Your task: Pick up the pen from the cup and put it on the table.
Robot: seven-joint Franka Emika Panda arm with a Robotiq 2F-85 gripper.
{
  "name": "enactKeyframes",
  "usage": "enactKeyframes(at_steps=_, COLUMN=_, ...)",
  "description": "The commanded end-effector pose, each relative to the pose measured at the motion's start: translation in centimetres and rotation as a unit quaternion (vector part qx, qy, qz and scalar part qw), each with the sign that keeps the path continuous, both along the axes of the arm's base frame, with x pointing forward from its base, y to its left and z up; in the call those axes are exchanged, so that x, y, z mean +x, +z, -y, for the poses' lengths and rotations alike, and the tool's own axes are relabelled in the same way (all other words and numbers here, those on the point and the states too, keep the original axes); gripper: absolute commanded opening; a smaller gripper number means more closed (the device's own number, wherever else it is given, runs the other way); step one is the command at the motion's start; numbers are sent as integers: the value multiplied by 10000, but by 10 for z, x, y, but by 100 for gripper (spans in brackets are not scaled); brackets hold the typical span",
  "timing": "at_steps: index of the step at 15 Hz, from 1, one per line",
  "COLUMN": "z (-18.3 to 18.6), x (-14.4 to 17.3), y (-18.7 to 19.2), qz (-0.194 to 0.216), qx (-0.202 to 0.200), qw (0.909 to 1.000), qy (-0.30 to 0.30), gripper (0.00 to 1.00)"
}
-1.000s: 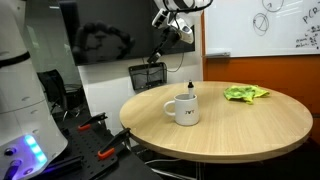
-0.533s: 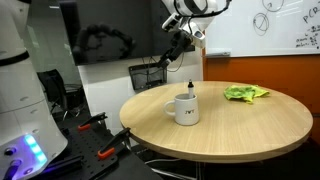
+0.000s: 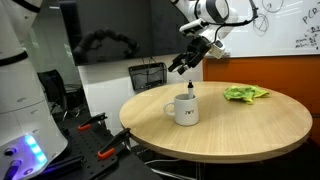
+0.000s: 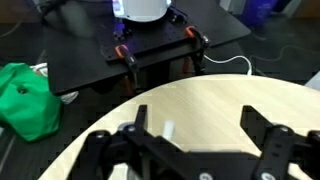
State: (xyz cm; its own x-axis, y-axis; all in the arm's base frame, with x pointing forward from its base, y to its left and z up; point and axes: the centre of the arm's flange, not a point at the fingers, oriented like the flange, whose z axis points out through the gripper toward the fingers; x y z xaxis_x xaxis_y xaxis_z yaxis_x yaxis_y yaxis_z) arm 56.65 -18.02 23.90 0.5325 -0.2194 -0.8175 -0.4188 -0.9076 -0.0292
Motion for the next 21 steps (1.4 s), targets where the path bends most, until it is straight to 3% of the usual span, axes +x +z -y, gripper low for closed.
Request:
enactKeyframes(at_steps=1, z=18, x=40, y=-16, qz=-383, qx=11, qw=9987, qy=337, gripper=100)
enactKeyframes(at_steps=10, z=36, x=68, y=-70, qz=-1131, qx=-173, qw=9922, qy=503, gripper=99)
enactKeyframes(at_steps=14, z=41, x=74, y=-78, qz=-1124, qx=-59, qw=9925, qy=467, gripper=96)
enactKeyframes(at_steps=20, z=46, x=82, y=-89, qz=-911, qx=30, qw=9949, qy=427, gripper=83)
enactKeyframes(at_steps=21, z=47, x=82, y=-90, qz=-869, qx=16, qw=9953, qy=427, gripper=64)
